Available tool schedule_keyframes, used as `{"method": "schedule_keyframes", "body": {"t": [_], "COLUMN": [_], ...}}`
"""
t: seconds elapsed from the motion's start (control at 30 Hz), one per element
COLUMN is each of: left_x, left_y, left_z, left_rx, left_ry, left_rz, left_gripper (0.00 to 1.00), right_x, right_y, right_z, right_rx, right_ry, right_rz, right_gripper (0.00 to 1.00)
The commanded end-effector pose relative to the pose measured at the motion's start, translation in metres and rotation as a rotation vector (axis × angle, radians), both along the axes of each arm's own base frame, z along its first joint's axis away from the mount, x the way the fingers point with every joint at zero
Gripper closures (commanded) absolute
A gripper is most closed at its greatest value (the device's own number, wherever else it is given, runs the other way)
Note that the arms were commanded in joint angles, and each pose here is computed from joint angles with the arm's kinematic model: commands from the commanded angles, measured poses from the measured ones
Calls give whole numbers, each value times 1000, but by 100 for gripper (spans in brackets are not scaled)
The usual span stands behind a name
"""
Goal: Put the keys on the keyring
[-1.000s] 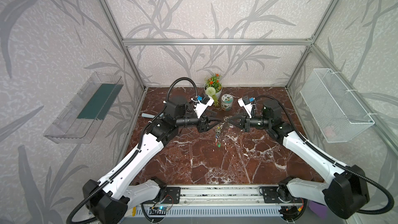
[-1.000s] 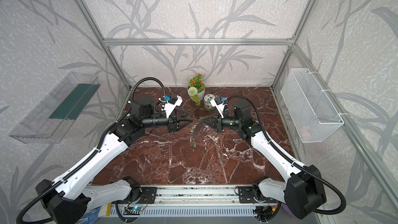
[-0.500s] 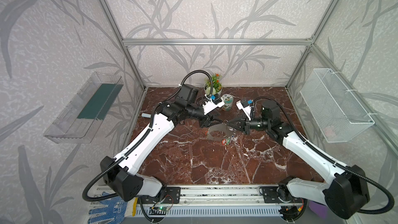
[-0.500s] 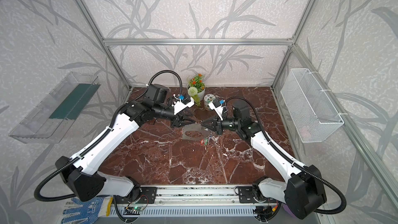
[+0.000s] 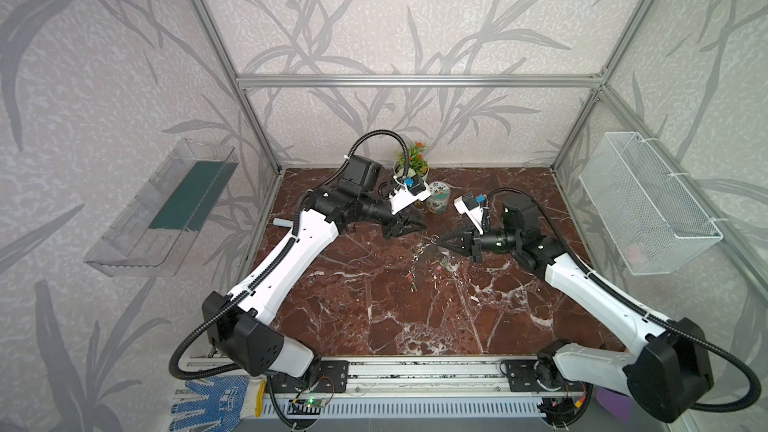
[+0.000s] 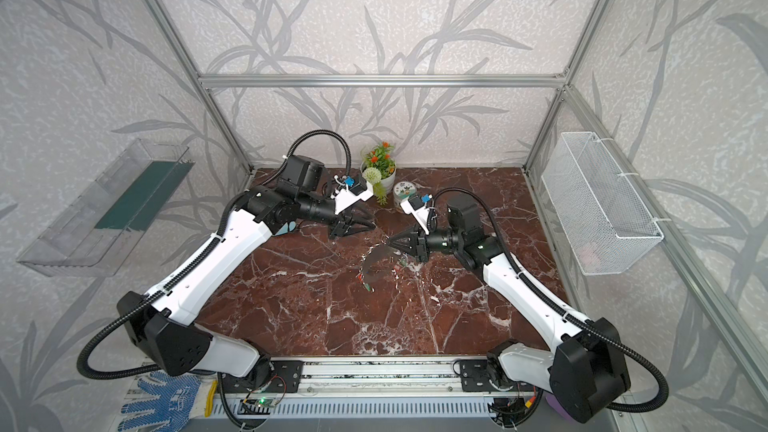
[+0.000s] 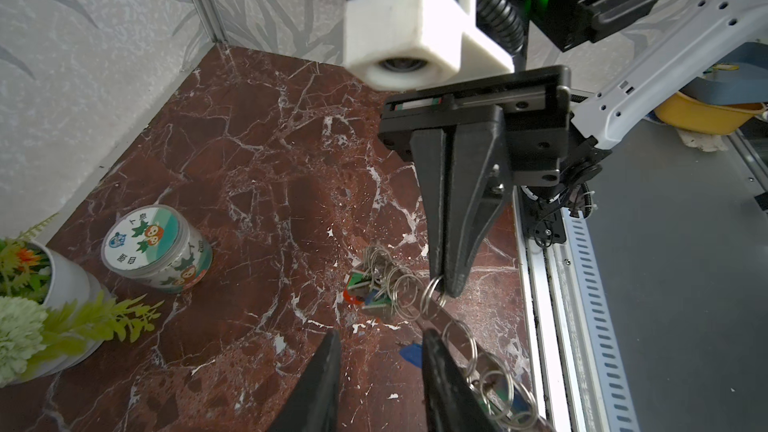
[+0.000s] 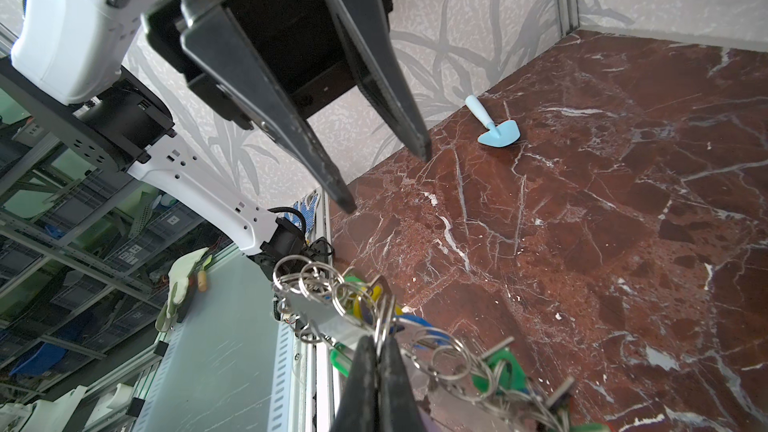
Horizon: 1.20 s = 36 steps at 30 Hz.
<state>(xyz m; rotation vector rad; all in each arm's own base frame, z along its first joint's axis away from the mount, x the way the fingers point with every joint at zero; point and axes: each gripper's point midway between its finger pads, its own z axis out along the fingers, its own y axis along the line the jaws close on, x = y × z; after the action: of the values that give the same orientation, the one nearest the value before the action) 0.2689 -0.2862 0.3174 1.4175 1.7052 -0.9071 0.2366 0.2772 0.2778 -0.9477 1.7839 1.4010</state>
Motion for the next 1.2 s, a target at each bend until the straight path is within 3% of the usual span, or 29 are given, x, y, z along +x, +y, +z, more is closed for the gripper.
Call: {"method": "schedule_keyframes", "body": {"t": [0.0, 0.77, 1.03, 1.17], "left_x": [-10, -27, -29, -32], "left_y": [-6, -26, -26, -26], "left_z": [0, -22, -24, -25], "left_rx": [-31, 13, 20, 25], "left_ry": [-4, 69, 75, 79], "left_rz": [-77, -165, -170, -175], "left_gripper": [67, 77, 89, 90], "right_x": [-8, -12, -10, -10], "right_y": [3, 4, 4, 5], "right_z": [36, 40, 38, 38], "right_rx": [69, 93, 91, 91], "right_ry": [-101, -97, -96, -95], "right_rz": [54, 81, 80, 79], "right_gripper": [100, 100, 100, 100]}}
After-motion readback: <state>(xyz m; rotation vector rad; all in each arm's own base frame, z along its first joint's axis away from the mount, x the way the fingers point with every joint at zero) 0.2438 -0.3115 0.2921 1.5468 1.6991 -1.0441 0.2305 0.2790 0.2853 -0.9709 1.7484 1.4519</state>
